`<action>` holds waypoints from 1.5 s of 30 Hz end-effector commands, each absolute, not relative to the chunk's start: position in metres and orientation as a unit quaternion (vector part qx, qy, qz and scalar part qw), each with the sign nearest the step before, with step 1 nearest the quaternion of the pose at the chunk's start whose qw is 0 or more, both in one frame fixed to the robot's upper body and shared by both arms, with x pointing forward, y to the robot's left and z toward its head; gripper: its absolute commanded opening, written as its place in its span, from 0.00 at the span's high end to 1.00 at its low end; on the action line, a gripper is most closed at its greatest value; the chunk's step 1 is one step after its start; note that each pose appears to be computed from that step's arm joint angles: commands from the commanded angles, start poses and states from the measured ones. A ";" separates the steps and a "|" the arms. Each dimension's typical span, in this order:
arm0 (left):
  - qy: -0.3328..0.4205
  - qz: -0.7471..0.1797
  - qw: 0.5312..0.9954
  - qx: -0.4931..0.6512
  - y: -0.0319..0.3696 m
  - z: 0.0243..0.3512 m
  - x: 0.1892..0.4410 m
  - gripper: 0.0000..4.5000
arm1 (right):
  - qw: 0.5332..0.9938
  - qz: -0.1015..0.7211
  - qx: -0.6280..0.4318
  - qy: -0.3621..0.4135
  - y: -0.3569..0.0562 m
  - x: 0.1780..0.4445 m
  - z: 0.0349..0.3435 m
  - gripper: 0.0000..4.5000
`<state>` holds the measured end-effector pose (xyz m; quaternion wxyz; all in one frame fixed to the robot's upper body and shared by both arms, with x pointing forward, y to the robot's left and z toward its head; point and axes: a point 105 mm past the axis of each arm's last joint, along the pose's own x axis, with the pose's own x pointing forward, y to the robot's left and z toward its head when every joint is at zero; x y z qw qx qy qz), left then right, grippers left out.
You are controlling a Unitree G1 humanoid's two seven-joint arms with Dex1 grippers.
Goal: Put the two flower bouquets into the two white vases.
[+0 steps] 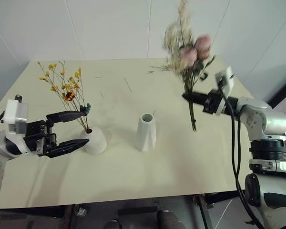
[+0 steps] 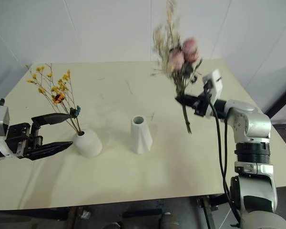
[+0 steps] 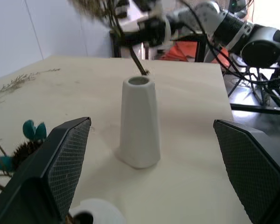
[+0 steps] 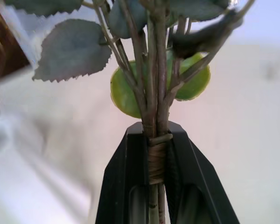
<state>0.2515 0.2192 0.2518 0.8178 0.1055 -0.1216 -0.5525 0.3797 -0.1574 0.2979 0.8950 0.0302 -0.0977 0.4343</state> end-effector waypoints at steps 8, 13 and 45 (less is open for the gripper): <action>-0.125 -0.548 0.817 0.126 0.212 0.250 0.262 0.00 | 0.792 0.533 0.109 -0.278 -0.110 0.323 0.385 0.97; -0.126 -0.543 0.821 0.125 0.211 0.248 0.264 0.00 | 0.769 0.577 0.098 -0.256 -0.084 0.309 0.365 0.97; -0.129 -0.522 0.834 0.125 0.210 0.248 0.265 0.00 | 0.712 0.654 0.117 -0.228 -0.047 0.283 0.352 0.97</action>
